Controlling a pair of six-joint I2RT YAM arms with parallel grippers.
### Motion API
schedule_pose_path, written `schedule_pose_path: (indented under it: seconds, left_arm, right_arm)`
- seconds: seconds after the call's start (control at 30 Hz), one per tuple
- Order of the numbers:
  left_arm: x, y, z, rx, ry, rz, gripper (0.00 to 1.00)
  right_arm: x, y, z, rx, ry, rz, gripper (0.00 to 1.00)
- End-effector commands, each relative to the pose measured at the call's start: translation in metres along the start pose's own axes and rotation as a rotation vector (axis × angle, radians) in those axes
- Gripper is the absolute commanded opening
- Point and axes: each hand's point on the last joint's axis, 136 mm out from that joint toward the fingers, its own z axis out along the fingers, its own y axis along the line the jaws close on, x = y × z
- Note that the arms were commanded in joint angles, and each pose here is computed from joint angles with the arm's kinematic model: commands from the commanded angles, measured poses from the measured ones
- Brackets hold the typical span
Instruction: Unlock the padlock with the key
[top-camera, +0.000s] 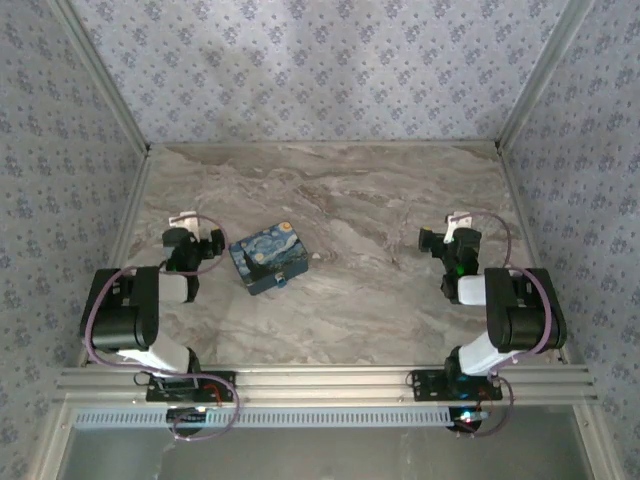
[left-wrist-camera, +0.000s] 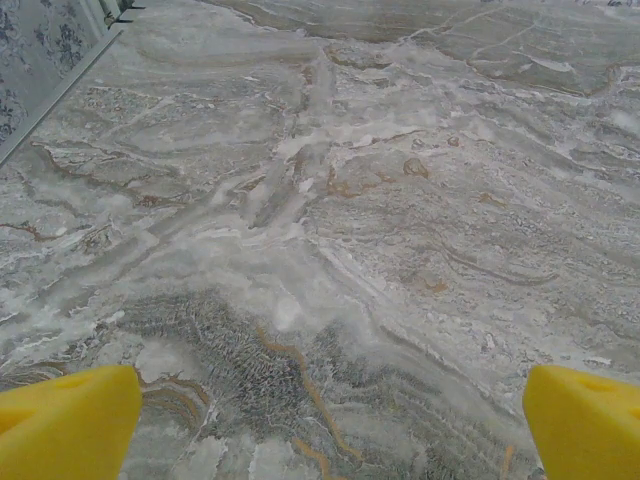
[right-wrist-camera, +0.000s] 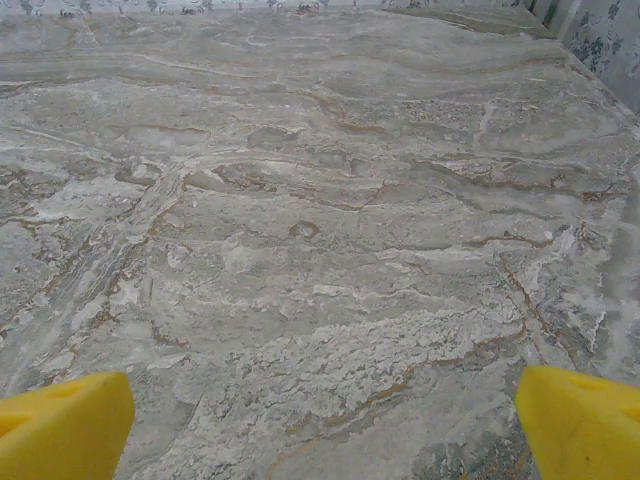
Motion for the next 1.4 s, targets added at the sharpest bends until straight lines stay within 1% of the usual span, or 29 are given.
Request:
schedule_pose_path:
  seconds: [0.0,0.6,0.67,0.77,0.83,0.87,0.93,0.97,1.0,1.03,1.07,1.1,1.13,1.2,1.23,1.27,1.3,1.37]
  left_arm:
    - [-0.015,-0.005,0.001,0.024,-0.035,0.013,0.98]
    - [-0.015,-0.005,0.001,0.021,-0.036,0.011,0.98]
    - [-0.020,0.000,-0.001,-0.004,-0.046,-0.004,0.98]
    - [-0.035,0.014,-0.009,-0.077,-0.013,-0.040,0.98]
    - [-0.045,0.016,-0.016,-0.086,-0.005,-0.051,0.98]
    - [-0.050,0.016,-0.020,-0.087,-0.003,-0.062,0.98]
    - [-0.057,0.018,-0.028,-0.093,0.007,-0.149,0.98]
    - [-0.059,0.026,-0.033,-0.142,0.020,-0.249,0.98]
    - [-0.061,0.034,-0.039,-0.180,0.036,-0.354,0.98]
    - [-0.064,0.030,-0.040,-0.133,0.052,-0.408,0.98]
    - [-0.069,0.022,-0.041,-0.072,0.062,-0.456,0.98]
    - [-0.072,0.015,-0.043,-0.030,0.075,-0.497,0.98]
    - [-0.075,0.007,-0.045,0.014,0.082,-0.524,0.98]
    - [-0.076,-0.007,-0.053,0.073,0.137,-0.570,0.98]
    - [-0.076,-0.013,-0.057,0.094,0.162,-0.586,0.98]
    - [-0.075,-0.024,-0.061,0.133,0.190,-0.596,0.97]
    - [-0.073,-0.037,-0.067,0.178,0.221,-0.594,0.95]
    - [-0.069,-0.060,-0.079,0.233,0.268,-0.563,0.95]
  right_arm:
    - [-0.010,0.002,0.001,-0.009,-0.022,-0.017,1.00]
    - [-0.012,0.002,0.001,-0.010,-0.029,-0.017,1.00]
    - [-0.023,0.006,0.000,-0.020,-0.008,-0.036,1.00]
    - [-0.041,0.011,-0.005,-0.037,0.094,-0.037,1.00]
    - [-0.055,0.018,-0.013,-0.079,0.089,-0.006,1.00]
    - [-0.063,0.021,-0.018,-0.101,0.074,0.033,1.00]
    - [-0.074,0.018,-0.027,-0.105,0.080,0.199,1.00]
    - [-0.069,0.010,-0.032,-0.061,0.143,0.340,1.00]
    - [-0.056,-0.002,-0.037,0.020,0.229,0.467,1.00]
    - [-0.052,0.001,-0.037,-0.013,0.284,0.521,1.00]
    - [-0.054,0.009,-0.035,-0.099,0.308,0.533,0.97]
    - [-0.052,0.017,-0.034,-0.160,0.332,0.560,0.89]
    - [-0.051,0.022,-0.036,-0.185,0.339,0.565,0.85]
    - [-0.050,0.036,-0.045,-0.224,0.353,0.530,0.84]
    - [-0.046,0.041,-0.049,-0.217,0.387,0.507,0.83]
    - [-0.042,0.046,-0.054,-0.209,0.437,0.474,0.78]
    - [-0.034,0.052,-0.059,-0.207,0.499,0.446,0.71]
    - [-0.018,0.064,-0.066,-0.226,0.591,0.415,0.57]
